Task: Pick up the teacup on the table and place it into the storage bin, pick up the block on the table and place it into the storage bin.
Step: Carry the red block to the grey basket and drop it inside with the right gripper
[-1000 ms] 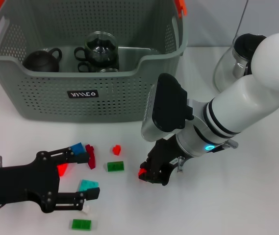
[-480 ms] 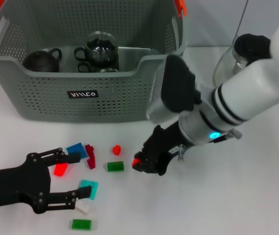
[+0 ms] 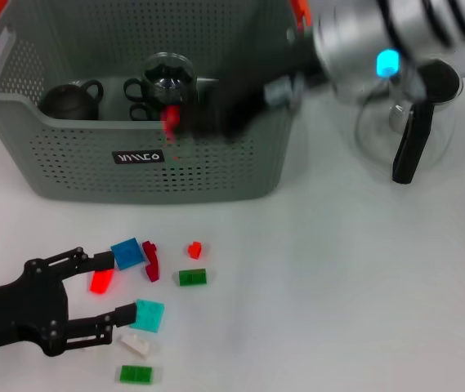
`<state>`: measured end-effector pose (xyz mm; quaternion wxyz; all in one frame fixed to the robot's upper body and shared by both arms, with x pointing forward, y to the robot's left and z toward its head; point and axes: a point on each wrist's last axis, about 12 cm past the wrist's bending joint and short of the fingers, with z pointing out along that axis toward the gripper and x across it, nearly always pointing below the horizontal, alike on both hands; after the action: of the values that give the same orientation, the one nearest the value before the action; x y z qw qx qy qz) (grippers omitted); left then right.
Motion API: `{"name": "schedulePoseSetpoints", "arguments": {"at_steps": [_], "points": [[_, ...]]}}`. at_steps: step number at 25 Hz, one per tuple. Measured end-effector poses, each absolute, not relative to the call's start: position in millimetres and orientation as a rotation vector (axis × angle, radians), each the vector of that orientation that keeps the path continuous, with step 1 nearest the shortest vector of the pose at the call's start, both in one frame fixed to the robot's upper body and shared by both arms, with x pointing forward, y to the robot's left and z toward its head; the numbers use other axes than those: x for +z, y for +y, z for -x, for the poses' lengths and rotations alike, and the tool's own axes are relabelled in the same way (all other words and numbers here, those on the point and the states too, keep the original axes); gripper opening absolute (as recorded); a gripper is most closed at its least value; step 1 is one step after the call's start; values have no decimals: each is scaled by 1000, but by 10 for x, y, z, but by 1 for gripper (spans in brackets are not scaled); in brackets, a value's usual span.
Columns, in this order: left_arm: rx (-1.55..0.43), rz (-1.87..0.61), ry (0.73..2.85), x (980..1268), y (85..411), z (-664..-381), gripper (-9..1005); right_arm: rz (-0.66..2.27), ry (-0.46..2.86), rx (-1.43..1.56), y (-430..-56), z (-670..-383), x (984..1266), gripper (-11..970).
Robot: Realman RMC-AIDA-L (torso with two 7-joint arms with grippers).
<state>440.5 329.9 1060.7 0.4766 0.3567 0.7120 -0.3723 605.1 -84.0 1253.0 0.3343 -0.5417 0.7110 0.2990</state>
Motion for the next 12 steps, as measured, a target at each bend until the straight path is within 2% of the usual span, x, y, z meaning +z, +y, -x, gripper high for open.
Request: {"name": "schedulePoseSetpoints", "arguments": {"at_steps": [4, 6, 8, 12], "points": [[-914, -866, 1737, 10599, 3286, -4401, 843, 1207, 1810, 772, -803, -6316, 12867, 193], [-923, -865, 1733, 10595, 3269, -4409, 843, 1114, 1821, 736, -778, -6452, 12897, 193], [-930, -865, 1732, 10592, 3260, -4416, 843, 1059, 1857, 698, -752, -6564, 12835, 193], [-931, -866, 1732, 10591, 3261, -4419, 843, 1038, 1928, 623, -716, -6697, 12639, 262]]}}
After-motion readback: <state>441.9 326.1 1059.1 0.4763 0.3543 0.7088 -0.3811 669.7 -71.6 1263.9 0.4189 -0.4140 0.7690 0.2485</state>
